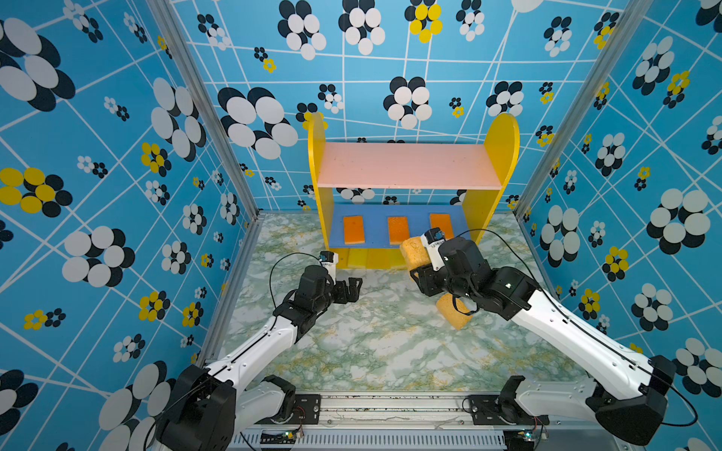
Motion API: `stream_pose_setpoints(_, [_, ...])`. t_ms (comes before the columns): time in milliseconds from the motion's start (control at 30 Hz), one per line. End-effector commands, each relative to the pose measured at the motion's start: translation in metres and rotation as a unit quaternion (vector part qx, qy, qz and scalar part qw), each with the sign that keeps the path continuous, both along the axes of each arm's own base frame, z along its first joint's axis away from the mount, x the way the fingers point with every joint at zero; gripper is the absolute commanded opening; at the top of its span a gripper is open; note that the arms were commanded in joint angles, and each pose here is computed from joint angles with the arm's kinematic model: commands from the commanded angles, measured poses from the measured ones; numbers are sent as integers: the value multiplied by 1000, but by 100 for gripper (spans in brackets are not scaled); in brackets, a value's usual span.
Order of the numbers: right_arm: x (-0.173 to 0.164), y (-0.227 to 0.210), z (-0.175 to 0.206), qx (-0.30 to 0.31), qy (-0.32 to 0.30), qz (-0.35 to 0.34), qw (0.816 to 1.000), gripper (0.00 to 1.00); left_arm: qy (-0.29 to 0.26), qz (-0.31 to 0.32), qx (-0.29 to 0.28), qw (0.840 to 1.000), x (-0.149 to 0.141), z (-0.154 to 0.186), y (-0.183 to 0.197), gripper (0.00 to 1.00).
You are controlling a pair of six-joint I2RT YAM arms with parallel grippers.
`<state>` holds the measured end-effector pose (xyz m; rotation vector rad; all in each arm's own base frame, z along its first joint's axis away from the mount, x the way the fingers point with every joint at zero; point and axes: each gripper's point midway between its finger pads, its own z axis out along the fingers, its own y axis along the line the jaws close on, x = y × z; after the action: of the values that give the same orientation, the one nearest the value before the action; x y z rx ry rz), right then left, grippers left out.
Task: Arrange cleaning sponges on a shelf
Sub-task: Place the cleaning sponge at the shelf.
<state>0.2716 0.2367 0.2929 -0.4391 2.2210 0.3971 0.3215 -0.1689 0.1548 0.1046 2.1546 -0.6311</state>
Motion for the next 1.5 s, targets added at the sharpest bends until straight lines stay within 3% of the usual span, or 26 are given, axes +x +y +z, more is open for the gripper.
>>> stream_pose_setpoints(0, [2, -19, 29, -9, -36, -24, 999, 52, -19, -9, -2, 1000, 6, 13, -2, 99])
stream_pose_setpoints(400, [23, -44, 139, 35, -135, -67, 988, 51, -39, -8, -8, 999, -3, 27, 1, 99])
stream_pose_setpoints(900, [114, -60, 232, 19, -222, -136, 966, 51, -48, -13, -17, 999, -7, 36, -1, 99])
stream_pose_setpoints(1100, [151, -71, 245, -1, -241, -167, 956, 51, -51, -17, -15, 998, -10, 41, -1, 99])
stream_pose_setpoints(1467, [196, -87, 211, 3, -208, -198, 958, 51, -50, -13, -13, 999, -13, 43, 0, 99])
